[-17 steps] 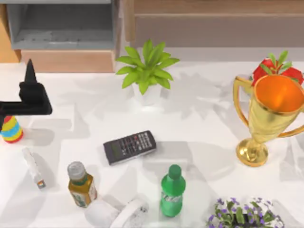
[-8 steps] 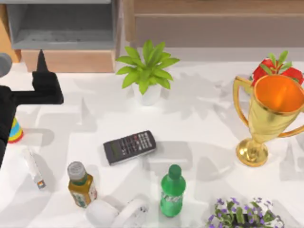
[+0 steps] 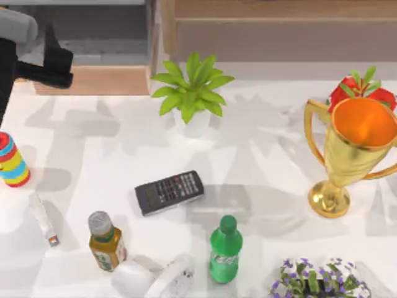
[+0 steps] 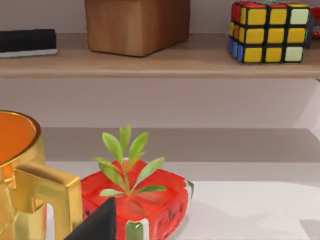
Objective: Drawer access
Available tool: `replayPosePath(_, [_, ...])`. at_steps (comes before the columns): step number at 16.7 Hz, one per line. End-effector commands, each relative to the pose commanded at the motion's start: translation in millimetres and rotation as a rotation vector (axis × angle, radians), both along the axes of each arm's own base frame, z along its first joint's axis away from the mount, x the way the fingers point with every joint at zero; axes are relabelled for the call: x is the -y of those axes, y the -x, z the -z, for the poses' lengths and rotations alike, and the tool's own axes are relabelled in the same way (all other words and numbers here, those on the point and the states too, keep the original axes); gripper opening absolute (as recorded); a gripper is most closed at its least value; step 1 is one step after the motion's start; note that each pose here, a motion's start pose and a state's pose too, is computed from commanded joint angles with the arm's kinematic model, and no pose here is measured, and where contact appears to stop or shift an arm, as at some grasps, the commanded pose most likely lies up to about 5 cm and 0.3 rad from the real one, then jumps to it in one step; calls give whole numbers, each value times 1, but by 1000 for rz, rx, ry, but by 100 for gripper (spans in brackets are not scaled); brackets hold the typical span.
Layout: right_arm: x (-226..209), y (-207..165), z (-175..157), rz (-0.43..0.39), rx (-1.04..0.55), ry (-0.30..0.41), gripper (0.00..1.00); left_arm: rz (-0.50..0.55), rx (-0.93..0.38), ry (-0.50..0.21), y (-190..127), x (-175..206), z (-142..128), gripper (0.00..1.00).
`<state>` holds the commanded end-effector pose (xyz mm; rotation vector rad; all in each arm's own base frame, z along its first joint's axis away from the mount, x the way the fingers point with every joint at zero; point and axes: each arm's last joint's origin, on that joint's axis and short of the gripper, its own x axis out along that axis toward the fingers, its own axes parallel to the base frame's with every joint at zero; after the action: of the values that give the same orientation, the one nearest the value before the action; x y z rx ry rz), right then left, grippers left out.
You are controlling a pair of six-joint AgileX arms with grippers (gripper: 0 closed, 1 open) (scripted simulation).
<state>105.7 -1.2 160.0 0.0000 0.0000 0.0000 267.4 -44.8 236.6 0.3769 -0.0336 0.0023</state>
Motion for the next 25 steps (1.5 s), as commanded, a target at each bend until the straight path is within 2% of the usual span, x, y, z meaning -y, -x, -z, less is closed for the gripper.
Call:
replayPosePath(4, [0, 0, 0, 0, 0, 0, 100, -6, -14, -408, -73, -45, 26, 100])
replayPosePath(8, [0, 0, 0, 0, 0, 0, 100, -3, -28, -809, -124, -116, 77, 100])
replayPosePath(10, [0, 0, 0, 0, 0, 0, 100, -1, -29, -966, -136, -152, 102, 100])
replayPosePath(12, [0, 0, 0, 0, 0, 0, 100, -1, -25, -1083, -140, -183, 123, 100])
replayPosePath(14, [0, 0, 0, 0, 0, 0, 100, -4, -19, -1159, -141, -205, 136, 100])
replayPosePath(16, [0, 0, 0, 0, 0, 0, 100, -6, -15, -1193, -140, -215, 141, 100])
replayPosePath(21, [0, 0, 0, 0, 0, 0, 100, -3, -16, -1192, -141, -214, 141, 100])
replayPosePath(25, [0, 0, 0, 0, 0, 0, 100, -6, -15, -1194, -156, -215, 141, 100])
